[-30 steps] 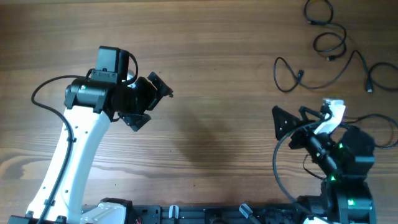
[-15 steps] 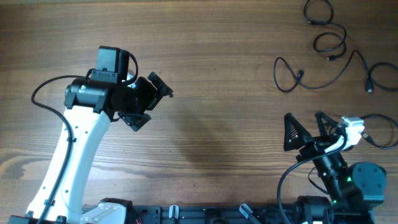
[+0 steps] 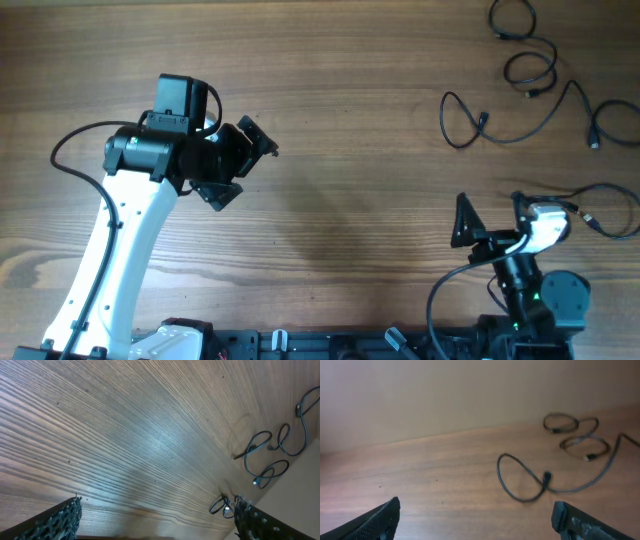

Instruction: Untangle cables

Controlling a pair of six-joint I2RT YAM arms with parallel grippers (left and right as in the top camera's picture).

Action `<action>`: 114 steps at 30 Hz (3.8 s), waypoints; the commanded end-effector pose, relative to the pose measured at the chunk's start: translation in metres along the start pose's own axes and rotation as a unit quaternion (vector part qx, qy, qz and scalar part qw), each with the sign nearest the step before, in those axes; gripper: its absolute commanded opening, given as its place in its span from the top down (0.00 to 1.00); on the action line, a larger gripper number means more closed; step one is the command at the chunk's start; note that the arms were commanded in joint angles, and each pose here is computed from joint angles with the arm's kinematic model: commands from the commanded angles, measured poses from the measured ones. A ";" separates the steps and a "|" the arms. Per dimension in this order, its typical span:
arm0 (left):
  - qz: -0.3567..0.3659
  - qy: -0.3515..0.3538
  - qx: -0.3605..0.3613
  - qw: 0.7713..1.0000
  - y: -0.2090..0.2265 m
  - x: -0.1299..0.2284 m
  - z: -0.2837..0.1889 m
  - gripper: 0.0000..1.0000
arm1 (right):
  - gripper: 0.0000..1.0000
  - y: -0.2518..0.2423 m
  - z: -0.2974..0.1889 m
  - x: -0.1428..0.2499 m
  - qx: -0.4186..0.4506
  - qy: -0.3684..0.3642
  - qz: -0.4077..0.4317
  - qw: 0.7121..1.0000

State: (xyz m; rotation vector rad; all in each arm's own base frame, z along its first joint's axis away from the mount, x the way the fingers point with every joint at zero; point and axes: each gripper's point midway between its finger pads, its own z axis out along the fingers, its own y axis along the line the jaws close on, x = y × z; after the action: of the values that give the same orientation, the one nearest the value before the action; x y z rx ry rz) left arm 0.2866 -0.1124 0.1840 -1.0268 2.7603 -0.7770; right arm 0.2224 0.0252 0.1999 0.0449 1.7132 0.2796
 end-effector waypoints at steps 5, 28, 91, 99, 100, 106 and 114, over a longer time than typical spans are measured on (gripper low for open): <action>0.007 -0.005 0.002 1.000 -0.003 -0.001 -0.002 0.00 | 0.00 0.002 0.016 0.019 -0.027 -0.020 -0.034 0.999; 0.007 -0.005 0.002 1.000 -0.003 -0.001 -0.002 0.00 | 0.00 0.001 0.025 0.019 -0.029 -0.073 -0.109 0.991; 0.007 -0.008 0.000 1.000 -0.002 -0.002 -0.002 0.00 | 0.00 -0.018 0.025 0.018 0.034 -0.071 -0.143 0.987; 0.005 -0.036 -0.020 0.999 0.006 -0.012 -0.002 0.00 | 0.00 -0.018 0.025 0.018 0.034 -0.071 -0.143 0.987; 0.005 -0.045 -0.027 0.999 0.008 -0.015 -0.003 0.00 | 0.00 -0.018 0.025 0.018 0.034 -0.071 -0.143 0.987; 0.102 -0.055 -0.072 0.991 0.024 -0.019 -0.005 0.00 | 0.00 -0.018 0.025 0.018 0.034 -0.071 -0.143 0.987; 0.321 -0.075 -0.055 0.943 0.005 -0.032 -0.005 0.00 | 0.00 -0.018 0.025 0.018 0.034 -0.071 -0.143 0.987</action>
State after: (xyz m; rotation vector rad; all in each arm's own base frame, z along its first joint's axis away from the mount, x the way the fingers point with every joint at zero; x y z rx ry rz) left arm 0.3002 -0.0872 0.1784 -0.3264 2.7843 -0.4677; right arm 0.2465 0.0158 0.1738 -0.1286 1.5749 0.0200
